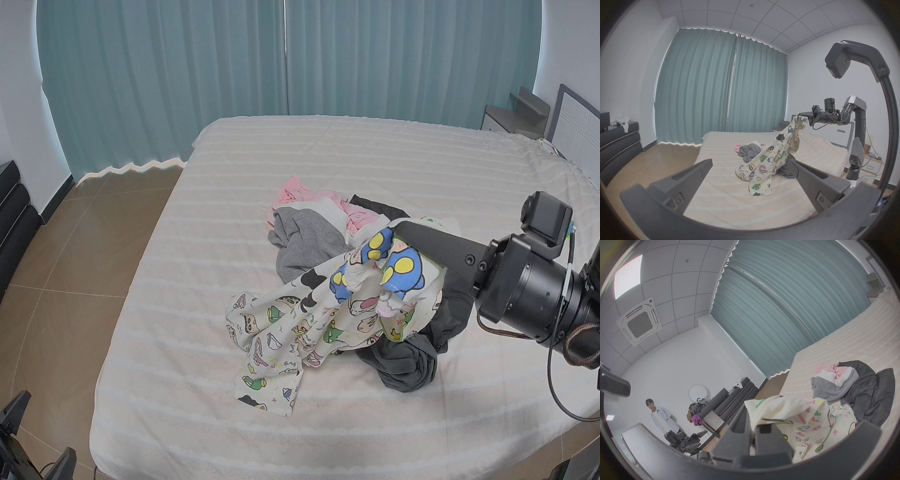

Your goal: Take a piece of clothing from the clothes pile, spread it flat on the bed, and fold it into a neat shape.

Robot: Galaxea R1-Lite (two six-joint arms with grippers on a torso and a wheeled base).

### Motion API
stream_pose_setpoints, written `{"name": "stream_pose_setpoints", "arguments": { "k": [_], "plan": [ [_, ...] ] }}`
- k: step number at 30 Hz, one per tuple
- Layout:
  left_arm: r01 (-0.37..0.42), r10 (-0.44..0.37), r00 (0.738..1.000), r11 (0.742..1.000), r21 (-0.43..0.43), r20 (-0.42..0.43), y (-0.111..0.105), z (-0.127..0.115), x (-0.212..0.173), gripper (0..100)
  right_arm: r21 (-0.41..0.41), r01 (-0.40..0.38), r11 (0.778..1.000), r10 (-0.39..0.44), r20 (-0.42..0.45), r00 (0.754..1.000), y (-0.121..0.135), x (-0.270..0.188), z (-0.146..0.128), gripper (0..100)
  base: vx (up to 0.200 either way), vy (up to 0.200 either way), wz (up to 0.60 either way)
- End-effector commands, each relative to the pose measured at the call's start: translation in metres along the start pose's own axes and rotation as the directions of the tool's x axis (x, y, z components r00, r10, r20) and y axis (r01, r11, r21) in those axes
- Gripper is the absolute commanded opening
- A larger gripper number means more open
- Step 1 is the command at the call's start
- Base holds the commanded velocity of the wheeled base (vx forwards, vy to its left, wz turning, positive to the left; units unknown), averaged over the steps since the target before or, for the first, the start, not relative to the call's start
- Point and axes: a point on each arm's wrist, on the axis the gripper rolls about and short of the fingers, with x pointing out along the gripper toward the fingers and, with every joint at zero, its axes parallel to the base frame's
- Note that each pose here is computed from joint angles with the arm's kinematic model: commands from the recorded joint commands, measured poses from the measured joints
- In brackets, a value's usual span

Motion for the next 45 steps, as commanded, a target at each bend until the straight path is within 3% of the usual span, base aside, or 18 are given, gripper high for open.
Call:
{"name": "stream_pose_setpoints", "arguments": {
  "k": [1,5,9,17,22,28,34,37,40,41,42,45],
  "plan": [
    [0.014,-0.015,0.999,1.0,-0.019,-0.035,0.0,0.01,0.005,100,-0.001,-0.024,1.0,0.024,0.007,1.0,0.004,0.002,0.003,0,0.0,0.0,0.0],
    [0.037,-0.036,0.997,0.999,0.015,-0.074,0.003,0.024,0.014,100,-0.005,-0.022,1.0,0.022,0.004,1.0,0.004,0.002,0.002,0,0.0,0.0,0.0],
    [0.092,-0.075,0.972,0.994,0.067,-0.224,0.012,0.025,0.039,100,-0.005,-0.023,1.0,0.023,0.005,1.0,0.004,0.002,0.003,0,0.0,0.0,0.0],
    [0.153,-0.13,0.948,0.987,0.057,-0.291,0.023,0.032,0.073,100,0.002,-0.037,0.999,0.037,0.026,0.999,0.007,-0.003,0.007,0,0.0,0.0,0.0],
    [0.254,-0.236,0.899,0.967,0.0,-0.368,0.023,0.026,0.09,100,0.003,-0.031,1.0,0.031,0.015,0.999,0.005,0.002,0.004,0,0.0,0.0,0.0],
    [0.275,-0.261,0.877,0.961,-0.023,-0.404,0.023,0.023,0.096,100,0.003,-0.014,1.0,0.014,0.009,1.0,-0.001,0.011,-0.001,0,0.0,0.0,0.0],
    [0.328,-0.321,0.819,0.942,-0.072,-0.475,0.022,0.015,0.112,100,-0.001,-0.004,1.0,0.004,0.039,0.999,-0.004,0.028,0.005,0,0.0,0.0,0.0],
    [0.337,-0.333,0.803,0.938,-0.083,-0.494,0.022,0.012,0.118,100,-0.006,-0.01,1.0,0.01,0.046,0.999,-0.003,0.032,0.007,0,0.0,0.0,0.0],
    [0.371,-0.372,0.764,0.922,-0.113,-0.527,0.019,0.006,0.13,100,-0.011,-0.034,0.999,0.035,0.067,0.997,0.003,0.037,0.015,0,0.0,0.0,0.0],
    [0.371,-0.372,0.764,0.922,-0.113,-0.527,0.019,0.006,0.13,100,-0.011,-0.034,0.999,0.035,0.067,0.997,0.003,0.037,0.015,0,0.0,0.0,0.0],
    [0.392,-0.395,0.737,0.911,-0.13,-0.548,0.017,0.001,0.14,100,-0.013,-0.043,0.999,0.043,0.073,0.996,0.005,0.043,0.016,0,0.0,0.0,0.0],
    [0.421,-0.423,0.716,0.896,-0.14,-0.556,0.013,-0.005,0.155,100,-0.012,-0.051,0.999,0.051,0.072,0.996,0.006,0.053,0.016,0,0.0,0.0,0.0]
  ]
}}
